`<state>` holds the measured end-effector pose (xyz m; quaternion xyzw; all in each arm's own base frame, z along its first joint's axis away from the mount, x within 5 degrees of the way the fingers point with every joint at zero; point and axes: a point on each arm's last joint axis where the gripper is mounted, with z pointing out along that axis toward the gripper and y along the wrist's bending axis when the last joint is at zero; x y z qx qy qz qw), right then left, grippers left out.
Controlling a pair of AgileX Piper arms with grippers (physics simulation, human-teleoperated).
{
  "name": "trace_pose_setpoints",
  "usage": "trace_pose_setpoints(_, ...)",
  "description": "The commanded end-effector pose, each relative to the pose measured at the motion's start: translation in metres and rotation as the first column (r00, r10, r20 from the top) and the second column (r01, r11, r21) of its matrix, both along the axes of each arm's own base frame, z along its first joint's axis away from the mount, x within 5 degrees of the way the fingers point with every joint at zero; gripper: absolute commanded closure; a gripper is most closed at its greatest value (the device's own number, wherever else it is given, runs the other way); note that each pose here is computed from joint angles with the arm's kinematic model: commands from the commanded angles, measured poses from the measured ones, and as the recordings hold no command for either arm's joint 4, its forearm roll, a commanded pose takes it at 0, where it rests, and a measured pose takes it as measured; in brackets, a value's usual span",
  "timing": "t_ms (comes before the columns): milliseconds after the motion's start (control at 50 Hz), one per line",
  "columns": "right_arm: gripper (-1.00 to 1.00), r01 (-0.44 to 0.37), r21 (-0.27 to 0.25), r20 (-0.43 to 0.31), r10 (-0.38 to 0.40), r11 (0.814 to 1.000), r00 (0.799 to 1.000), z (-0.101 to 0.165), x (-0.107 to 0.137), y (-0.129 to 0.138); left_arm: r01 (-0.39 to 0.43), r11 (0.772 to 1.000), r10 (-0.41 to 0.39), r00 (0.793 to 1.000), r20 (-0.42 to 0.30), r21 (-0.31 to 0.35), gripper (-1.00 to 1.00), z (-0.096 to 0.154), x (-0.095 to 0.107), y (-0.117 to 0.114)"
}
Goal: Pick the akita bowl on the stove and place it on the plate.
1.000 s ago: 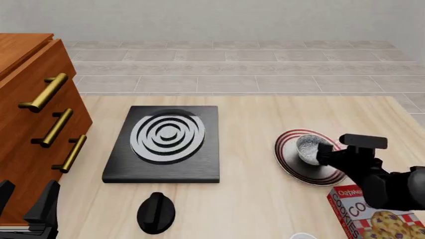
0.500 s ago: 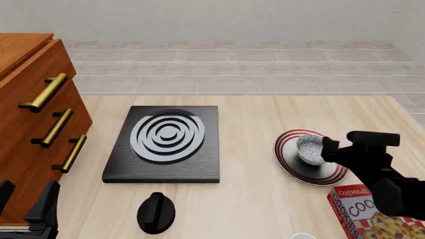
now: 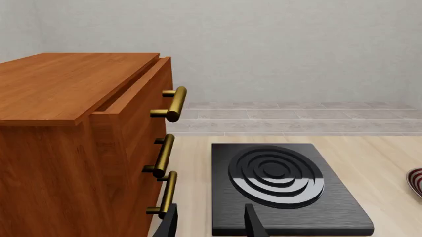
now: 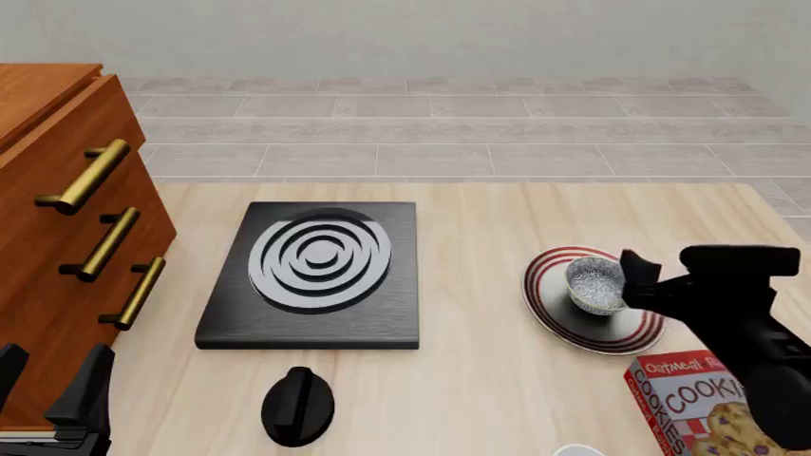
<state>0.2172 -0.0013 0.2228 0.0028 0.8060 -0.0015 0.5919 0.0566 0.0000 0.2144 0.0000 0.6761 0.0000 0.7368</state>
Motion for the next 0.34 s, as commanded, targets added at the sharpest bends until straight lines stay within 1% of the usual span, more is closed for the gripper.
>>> trace_pose_setpoints(20, -1.0, -0.044, 0.004, 0.035, 0.044, 0.999, 0.998, 0.018, -0.02, 0.009, 0.0, 1.0, 0.0, 1.0, 0.0, 0.0, -1.0, 0.0, 0.0, 0.0)
trace_pose_setpoints(160, -1.0, -0.061, 0.014, 0.051, 0.06, 0.998, 0.997, 0.024, -0.029, 0.012, 0.0, 1.0, 0.0, 1.0, 0.0, 0.0, -1.0, 0.0, 0.0, 0.0)
trace_pose_setpoints(240, -1.0, -0.072, 0.003, 0.055, 0.071, 0.997, 0.996, 0.024, -0.034, 0.014, 0.0, 1.0, 0.0, 1.0, 0.0, 0.0, -1.0, 0.0, 0.0, 0.0)
trace_pose_setpoints(340, -1.0, -0.095, 0.006, 0.06, 0.095, 0.995, 0.994, 0.026, -0.044, 0.017, 0.0, 1.0, 0.0, 1.0, 0.0, 0.0, -1.0, 0.0, 0.0, 0.0)
